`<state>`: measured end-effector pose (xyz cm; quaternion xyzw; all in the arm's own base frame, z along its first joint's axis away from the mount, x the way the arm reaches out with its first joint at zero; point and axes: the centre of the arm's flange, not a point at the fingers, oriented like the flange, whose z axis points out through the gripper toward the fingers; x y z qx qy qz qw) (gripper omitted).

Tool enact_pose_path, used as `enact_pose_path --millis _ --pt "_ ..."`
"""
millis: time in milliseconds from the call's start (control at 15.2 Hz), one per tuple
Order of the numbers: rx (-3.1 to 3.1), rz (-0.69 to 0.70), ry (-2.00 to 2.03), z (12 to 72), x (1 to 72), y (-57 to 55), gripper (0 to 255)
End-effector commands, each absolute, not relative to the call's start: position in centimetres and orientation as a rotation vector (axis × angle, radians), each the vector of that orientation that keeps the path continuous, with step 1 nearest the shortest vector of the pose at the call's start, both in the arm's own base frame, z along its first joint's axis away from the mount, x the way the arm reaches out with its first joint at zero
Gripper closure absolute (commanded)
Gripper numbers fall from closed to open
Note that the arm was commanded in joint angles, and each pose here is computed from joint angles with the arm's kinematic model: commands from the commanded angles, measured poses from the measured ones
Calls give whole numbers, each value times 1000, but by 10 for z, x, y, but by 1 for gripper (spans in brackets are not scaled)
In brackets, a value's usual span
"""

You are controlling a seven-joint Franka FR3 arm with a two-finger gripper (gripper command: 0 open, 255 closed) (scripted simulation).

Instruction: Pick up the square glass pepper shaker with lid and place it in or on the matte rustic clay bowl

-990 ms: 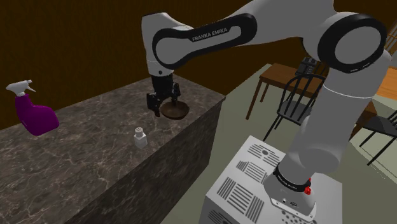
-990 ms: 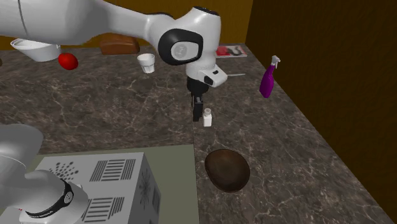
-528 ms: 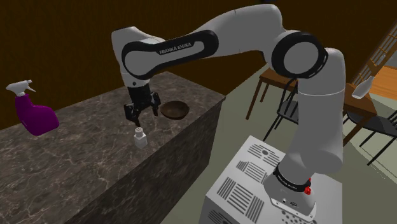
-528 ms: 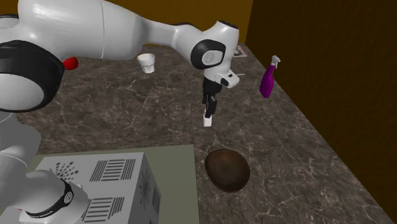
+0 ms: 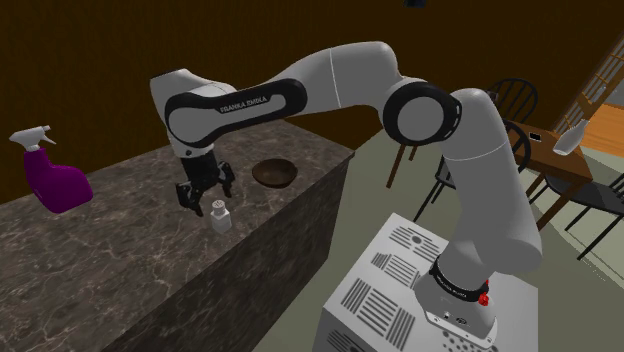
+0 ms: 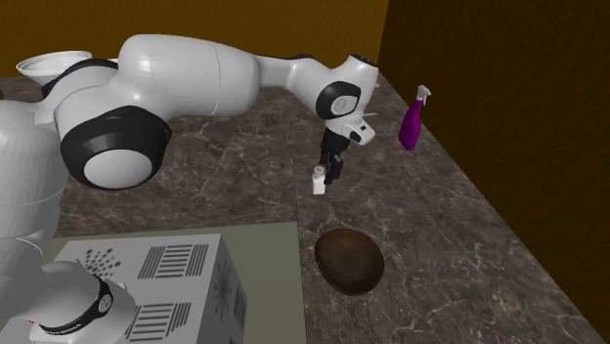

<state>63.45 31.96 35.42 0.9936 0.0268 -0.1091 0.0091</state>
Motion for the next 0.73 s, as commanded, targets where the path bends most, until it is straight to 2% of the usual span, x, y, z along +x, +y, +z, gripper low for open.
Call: enact_pose_path --millis 0,660 --pt "3104 -341 84 344 633 320 0" --pt "3104 -341 84 331 630 320 0"
